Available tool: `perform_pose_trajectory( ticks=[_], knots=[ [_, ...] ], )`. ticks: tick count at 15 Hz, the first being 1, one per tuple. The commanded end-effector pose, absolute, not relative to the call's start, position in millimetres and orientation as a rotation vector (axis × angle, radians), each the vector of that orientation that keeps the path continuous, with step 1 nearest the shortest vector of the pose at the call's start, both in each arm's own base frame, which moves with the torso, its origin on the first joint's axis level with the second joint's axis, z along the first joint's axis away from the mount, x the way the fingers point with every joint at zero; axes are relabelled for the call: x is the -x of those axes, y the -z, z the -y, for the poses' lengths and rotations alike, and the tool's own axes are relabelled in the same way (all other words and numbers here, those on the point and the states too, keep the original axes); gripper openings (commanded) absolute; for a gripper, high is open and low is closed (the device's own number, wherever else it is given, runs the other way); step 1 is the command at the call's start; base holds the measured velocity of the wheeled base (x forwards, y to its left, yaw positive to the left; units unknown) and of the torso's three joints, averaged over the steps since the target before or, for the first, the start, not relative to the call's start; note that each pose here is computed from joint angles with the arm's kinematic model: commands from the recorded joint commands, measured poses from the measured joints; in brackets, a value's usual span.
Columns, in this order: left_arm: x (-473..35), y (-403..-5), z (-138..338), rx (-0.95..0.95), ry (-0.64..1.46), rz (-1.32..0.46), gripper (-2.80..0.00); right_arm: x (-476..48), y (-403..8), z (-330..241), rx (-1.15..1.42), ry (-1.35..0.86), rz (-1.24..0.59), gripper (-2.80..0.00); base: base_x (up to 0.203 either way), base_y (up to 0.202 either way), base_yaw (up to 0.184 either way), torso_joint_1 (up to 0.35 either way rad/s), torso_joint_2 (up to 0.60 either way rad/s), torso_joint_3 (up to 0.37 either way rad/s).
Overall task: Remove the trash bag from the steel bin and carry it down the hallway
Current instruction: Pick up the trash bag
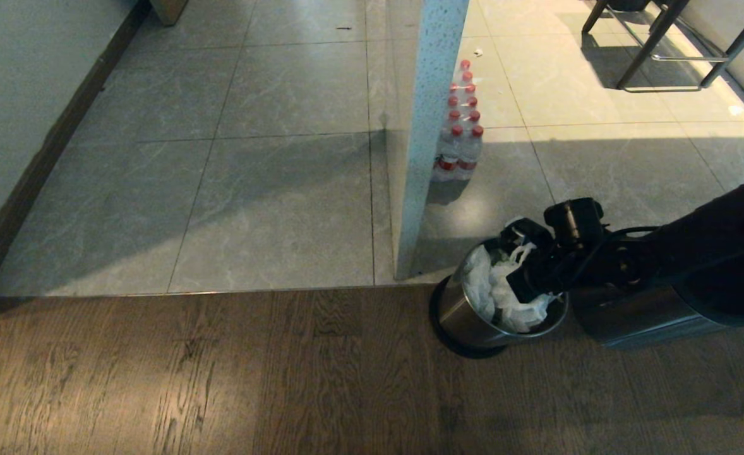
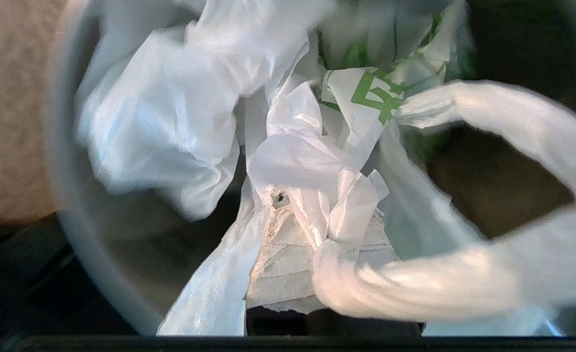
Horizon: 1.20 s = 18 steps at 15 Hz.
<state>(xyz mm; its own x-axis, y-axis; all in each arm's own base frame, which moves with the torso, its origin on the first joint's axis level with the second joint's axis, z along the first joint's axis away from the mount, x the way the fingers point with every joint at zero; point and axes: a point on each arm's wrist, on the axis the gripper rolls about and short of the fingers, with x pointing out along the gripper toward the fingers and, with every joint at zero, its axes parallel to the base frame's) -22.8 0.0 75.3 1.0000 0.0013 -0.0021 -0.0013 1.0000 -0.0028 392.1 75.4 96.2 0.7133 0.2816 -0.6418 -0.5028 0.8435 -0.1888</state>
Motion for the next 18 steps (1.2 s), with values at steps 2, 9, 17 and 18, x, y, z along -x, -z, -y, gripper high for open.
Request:
perform_pose_trajectory(
  ticks=[2, 9, 17, 18],
  knots=[
    [23, -75, 0, 0.003, -0.002, -0.001, -2.8, -357, -148, -59, 0.347, -0.407, -0.571, -2.8, 0.0, 0.0, 0.0, 0.0, 0.0, 0.0],
    [23, -75, 0, 0.003, -0.002, 0.0, -2.8, -294, -210, -33, 0.259, -0.326, -0.519, -2.8, 0.0, 0.0, 0.0, 0.0, 0.0, 0.0],
    [23, -75, 0, 0.003, -0.002, -0.001, -2.8, -231, -278, -28, 0.228, -0.325, -0.347, -2.8, 0.0, 0.0, 0.0, 0.0, 0.0, 0.0],
    [23, -75, 0, 0.003, -0.002, -0.002, -2.8, -218, -286, -27, 0.22, -0.331, -0.33, -2.8, 0.0, 0.0, 0.0, 0.0, 0.0, 0.0]
  ],
)
